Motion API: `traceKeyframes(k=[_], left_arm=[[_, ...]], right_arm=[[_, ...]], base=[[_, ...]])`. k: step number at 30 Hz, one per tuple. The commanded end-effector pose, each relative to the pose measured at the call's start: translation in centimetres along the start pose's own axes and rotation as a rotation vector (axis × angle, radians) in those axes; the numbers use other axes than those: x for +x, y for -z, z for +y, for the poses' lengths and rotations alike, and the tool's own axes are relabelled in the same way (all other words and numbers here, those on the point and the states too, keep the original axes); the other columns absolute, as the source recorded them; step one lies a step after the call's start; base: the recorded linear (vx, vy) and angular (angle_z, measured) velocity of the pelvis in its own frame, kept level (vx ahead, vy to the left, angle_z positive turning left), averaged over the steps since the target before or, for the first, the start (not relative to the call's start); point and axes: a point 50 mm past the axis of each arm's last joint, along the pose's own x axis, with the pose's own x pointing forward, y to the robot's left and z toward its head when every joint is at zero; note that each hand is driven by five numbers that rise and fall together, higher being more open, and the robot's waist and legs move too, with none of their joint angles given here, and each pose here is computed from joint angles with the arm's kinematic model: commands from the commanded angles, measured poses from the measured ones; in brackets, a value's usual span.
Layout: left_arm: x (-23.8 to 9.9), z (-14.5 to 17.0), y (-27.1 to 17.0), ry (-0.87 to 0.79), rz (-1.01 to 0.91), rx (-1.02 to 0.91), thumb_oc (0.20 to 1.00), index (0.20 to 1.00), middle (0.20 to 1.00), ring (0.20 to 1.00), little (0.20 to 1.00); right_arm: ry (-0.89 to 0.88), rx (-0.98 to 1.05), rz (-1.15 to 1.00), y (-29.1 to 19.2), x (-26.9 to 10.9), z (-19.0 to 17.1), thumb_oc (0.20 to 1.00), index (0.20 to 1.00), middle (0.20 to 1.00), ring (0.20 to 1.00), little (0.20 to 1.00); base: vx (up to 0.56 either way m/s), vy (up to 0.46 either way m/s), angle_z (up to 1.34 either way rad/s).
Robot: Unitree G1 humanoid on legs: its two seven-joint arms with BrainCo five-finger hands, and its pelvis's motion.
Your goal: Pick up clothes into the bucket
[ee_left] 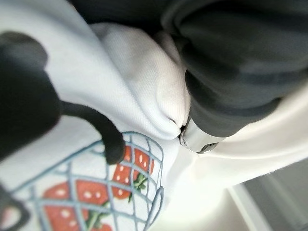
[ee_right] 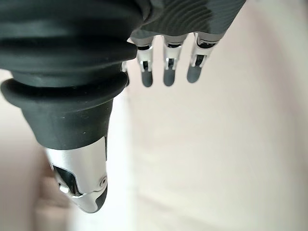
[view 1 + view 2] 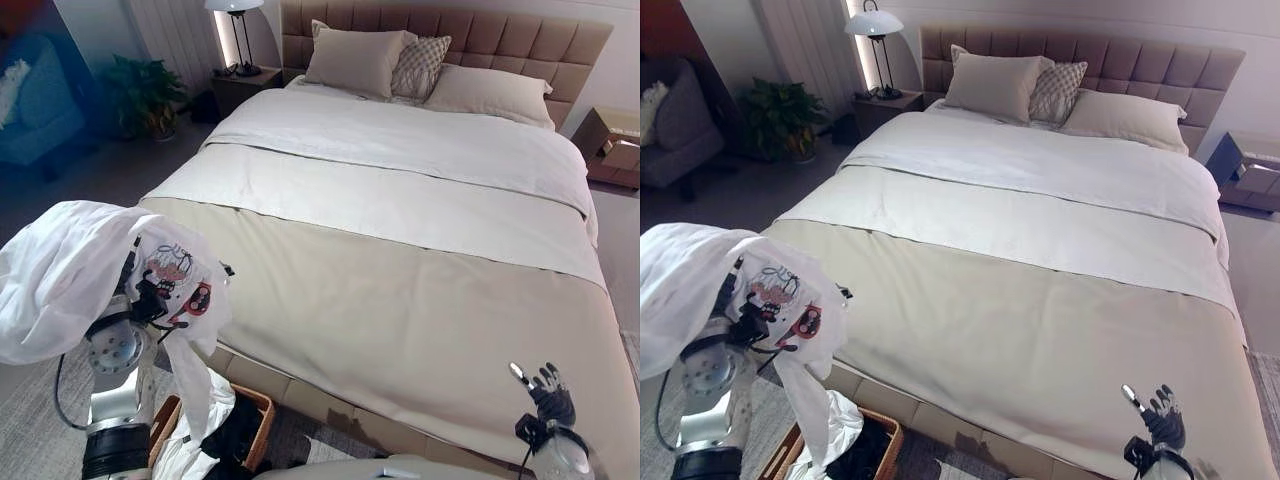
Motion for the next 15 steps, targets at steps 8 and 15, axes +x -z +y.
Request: traceKeyframes(k=[8, 15], left_arm=[[2.1, 3.9, -3.3, -0.034, -0.204, 0.294, 0.2, 0.2, 0.2, 0.2, 0.2], [4.1, 5.1, -2.6, -0.092, -0.167, 0.422, 0.2, 0.2, 0.2, 0.2, 0.2]], right_arm=[[-0.081, -0.283, 0.071, 0.9, 0.7, 0.6, 1.0, 1.0, 1.0, 1.0, 1.0], [-0.14, -0.352, 0.024, 0.1, 1.0, 1.9, 1.0, 1.0, 1.0, 1.0, 1.0]], base=[[-0.16, -0.012, 0.11], [-0.13, 0.006, 0.28]])
